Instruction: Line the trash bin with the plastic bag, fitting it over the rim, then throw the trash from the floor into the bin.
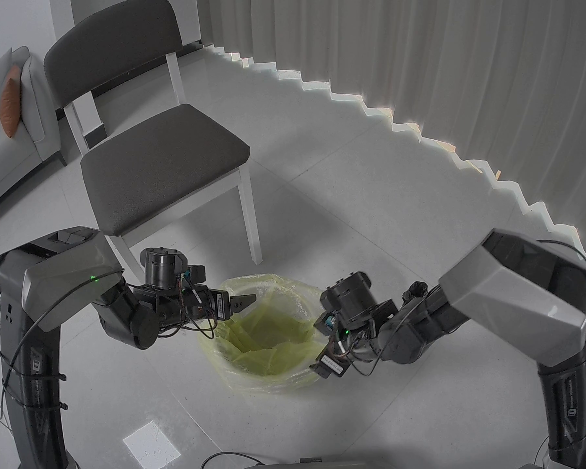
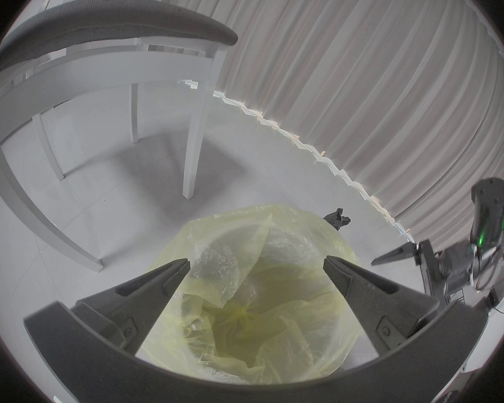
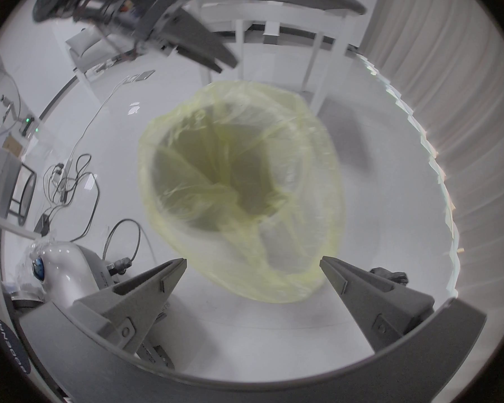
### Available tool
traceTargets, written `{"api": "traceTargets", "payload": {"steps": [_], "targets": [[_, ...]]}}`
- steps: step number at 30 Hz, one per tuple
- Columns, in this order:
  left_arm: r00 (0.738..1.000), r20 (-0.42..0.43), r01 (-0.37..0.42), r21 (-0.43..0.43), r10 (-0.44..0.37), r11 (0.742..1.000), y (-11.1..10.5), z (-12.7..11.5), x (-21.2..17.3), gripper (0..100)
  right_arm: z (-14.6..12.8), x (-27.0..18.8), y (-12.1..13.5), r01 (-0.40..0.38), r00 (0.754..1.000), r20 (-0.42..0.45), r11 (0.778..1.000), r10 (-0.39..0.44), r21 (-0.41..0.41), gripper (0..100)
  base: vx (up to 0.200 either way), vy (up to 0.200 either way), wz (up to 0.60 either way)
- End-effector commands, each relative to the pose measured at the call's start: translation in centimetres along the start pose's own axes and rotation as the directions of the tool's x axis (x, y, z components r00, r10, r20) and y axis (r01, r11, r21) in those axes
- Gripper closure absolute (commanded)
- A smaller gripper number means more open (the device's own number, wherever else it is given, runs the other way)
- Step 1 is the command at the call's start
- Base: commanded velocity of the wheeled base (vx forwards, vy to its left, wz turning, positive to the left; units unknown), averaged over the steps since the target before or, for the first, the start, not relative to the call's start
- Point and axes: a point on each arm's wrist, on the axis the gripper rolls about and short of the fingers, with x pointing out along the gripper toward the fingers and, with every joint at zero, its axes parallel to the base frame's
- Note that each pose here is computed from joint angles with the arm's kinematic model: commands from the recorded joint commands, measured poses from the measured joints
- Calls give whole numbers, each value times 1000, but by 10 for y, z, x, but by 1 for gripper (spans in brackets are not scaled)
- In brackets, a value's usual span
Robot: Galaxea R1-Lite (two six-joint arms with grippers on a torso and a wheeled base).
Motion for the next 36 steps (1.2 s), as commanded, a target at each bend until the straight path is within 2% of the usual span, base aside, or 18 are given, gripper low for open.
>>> {"api": "traceTargets", "payload": {"steps": [1,4,6,8,10,19,22,27,30,32,34,35,36], "targets": [[999,33,-6,0,6,1000,-1,9,-7,0,6,-40,-47,54,996,71,995,-60,82,0,0,0,0],[999,37,-12,-3,12,1000,0,10,-13,0,-4,-43,-76,93,993,63,986,-103,139,0,0,0,0],[999,37,-13,-4,13,1000,0,10,-13,0,-5,-43,-78,95,993,62,985,-105,144,0,0,0,0],[999,36,-15,-5,15,1000,-1,10,-17,0,-11,-41,-93,101,992,59,980,-113,171,0,0,0,0],[999,35,-15,-6,15,1000,-1,10,-17,0,-11,-38,-98,104,991,67,979,-117,177,0,0,0,0],[999,51,-15,-4,16,1000,-4,5,-31,0,-9,35,-98,96,993,54,980,-107,173,0,0,0,0],[998,63,-27,-9,28,1000,-1,3,-38,0,-9,58,-95,89,995,41,983,-96,162,0,0,0,0],[997,76,-28,-5,29,1000,-2,2,-45,0,2,75,-102,75,997,-32,985,-71,155,0,0,0,0],[996,79,-28,-4,28,1000,-3,3,-48,0,10,89,-106,78,997,-28,985,-75,152,0,0,0,0],[997,76,-28,-5,29,1000,-4,2,-49,0,-11,104,-95,37,990,-139,988,-17,149,0,0,0,0],[997,75,-29,-6,29,1000,-3,2,-48,0,-35,122,-83,1,970,-242,989,36,149,0,0,0,0],[997,75,-29,-6,29,1000,-3,2,-48,0,-37,123,-82,0,968,-250,989,38,149,0,0,0,0],[997,75,-29,-7,29,1000,-3,1,-48,0,-52,133,-75,-21,949,-307,988,68,153,0,0,0,0]]}}
